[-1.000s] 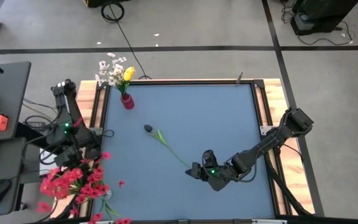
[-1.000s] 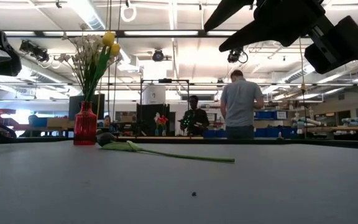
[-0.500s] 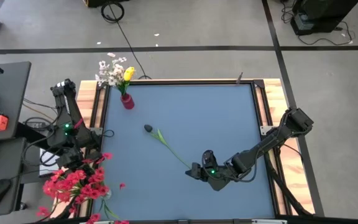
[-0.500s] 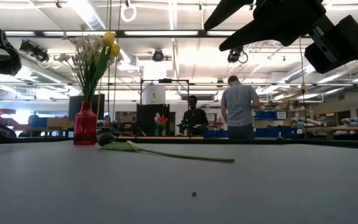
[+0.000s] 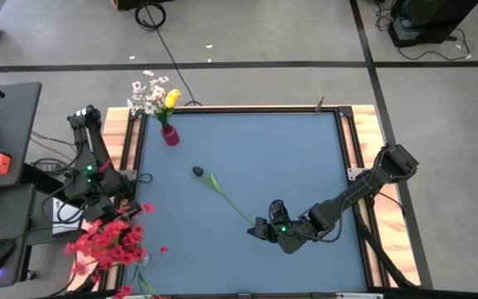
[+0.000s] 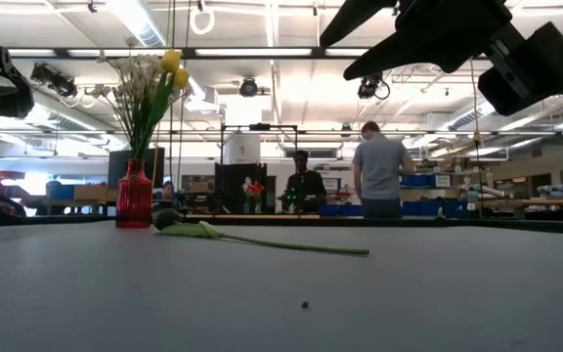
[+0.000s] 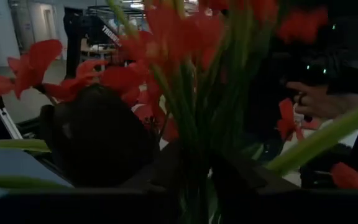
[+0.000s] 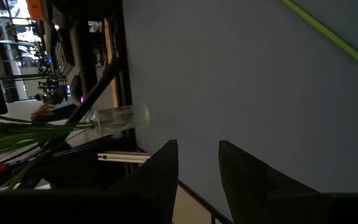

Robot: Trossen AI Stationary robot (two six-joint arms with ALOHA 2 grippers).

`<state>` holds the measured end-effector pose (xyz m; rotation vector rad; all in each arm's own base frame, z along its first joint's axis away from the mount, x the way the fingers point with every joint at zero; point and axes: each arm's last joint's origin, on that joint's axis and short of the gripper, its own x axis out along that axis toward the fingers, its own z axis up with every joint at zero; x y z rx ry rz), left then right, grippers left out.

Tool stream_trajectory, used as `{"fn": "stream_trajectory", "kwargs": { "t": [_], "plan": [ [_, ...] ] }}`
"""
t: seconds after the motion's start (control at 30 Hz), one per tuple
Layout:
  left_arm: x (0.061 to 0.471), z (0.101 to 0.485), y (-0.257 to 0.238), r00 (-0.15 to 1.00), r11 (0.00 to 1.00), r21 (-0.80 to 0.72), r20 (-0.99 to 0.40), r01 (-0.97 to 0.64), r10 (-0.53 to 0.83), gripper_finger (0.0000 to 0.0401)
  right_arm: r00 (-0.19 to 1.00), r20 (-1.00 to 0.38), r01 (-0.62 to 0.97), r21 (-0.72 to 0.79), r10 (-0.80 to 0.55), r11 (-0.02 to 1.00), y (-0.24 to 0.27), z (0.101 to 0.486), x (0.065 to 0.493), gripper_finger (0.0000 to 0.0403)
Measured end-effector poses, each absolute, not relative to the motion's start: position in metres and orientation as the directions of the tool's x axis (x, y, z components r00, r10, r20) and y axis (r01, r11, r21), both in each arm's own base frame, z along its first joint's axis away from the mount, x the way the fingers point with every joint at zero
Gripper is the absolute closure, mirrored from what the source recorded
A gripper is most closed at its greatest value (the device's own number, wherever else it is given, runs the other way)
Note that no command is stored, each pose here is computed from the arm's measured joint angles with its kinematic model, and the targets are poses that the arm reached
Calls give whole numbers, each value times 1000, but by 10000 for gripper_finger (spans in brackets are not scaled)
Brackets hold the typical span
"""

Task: Sort flowers into vase by color
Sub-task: Put the red flowers into the transparent vase

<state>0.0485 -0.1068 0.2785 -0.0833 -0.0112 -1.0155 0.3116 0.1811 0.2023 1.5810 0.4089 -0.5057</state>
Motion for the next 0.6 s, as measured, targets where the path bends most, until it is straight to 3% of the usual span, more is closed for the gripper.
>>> {"fn": "stream_trajectory", "kwargs": {
  "t": [0.27, 0.6],
  "plan": [
    [49, 279, -107, 528, 516, -151, 49, 843, -848, 252, 836, -547, 544, 836, -40, -74, 181, 202, 312, 278],
    [50, 284, -108, 562, 551, -205, -8, 809, -827, 243, 835, -549, 546, 834, -33, -74, 181, 202, 312, 278]
  ]
}}
